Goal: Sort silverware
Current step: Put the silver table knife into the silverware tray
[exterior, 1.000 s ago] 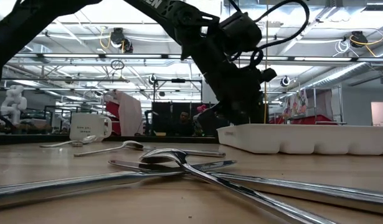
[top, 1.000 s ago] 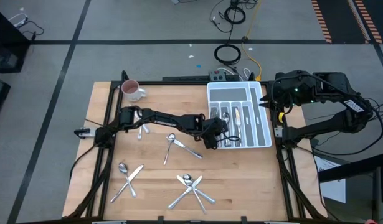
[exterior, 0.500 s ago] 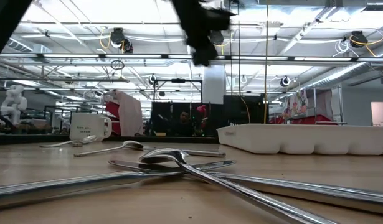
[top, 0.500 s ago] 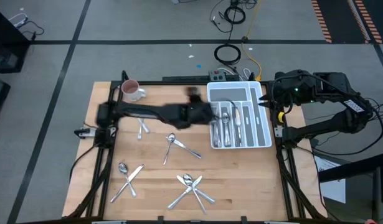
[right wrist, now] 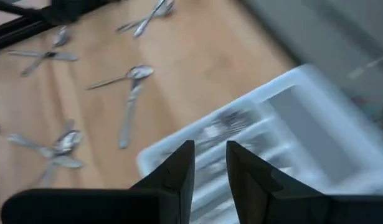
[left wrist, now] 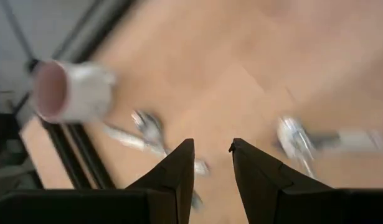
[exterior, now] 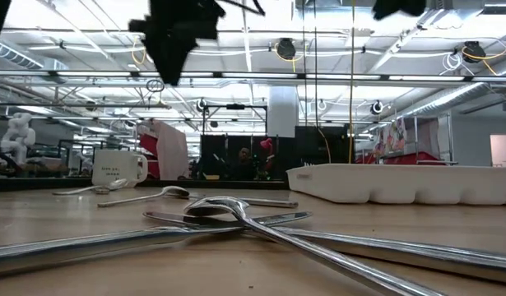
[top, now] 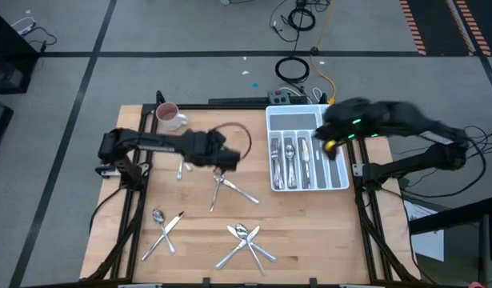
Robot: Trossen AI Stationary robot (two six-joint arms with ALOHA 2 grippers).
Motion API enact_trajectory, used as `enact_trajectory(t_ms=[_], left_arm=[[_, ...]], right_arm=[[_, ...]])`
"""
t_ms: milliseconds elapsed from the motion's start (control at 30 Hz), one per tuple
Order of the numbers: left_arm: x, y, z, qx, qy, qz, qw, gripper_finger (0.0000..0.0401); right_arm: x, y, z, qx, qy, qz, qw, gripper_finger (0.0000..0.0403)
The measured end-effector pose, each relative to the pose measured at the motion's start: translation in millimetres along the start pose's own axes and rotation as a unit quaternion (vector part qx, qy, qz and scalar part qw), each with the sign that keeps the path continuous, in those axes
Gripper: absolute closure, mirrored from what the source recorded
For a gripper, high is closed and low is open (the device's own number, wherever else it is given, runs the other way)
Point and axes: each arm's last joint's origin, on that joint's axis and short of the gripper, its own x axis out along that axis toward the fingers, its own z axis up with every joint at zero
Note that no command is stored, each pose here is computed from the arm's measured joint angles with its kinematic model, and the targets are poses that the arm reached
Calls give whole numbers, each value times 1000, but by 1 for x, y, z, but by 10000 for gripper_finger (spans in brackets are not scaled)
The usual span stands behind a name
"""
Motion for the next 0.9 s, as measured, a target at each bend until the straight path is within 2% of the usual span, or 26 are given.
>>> enact_trajectory(t_ms=[167,300,433,567,767,900], left_arm=[[-15,-10,-32,18,5,-23,1000,285],[-37,3,-45,3,-25,-51,998,285],[-54,18,-54,1,-64,-72,995,285],[-70,36,-63,2,-99,-95,991,285],[-85,54,-74,36,-133,-121,983,285],[-89,60,-76,37,-144,-127,981,285]], right_arm=[[84,27,-22,67,30,107,992,319],[141,60,-42,120,33,185,975,319],[180,94,-62,146,84,192,967,319],[211,132,-76,140,126,158,969,319],[247,191,-75,116,150,143,971,319],[262,220,-81,93,185,122,971,319]])
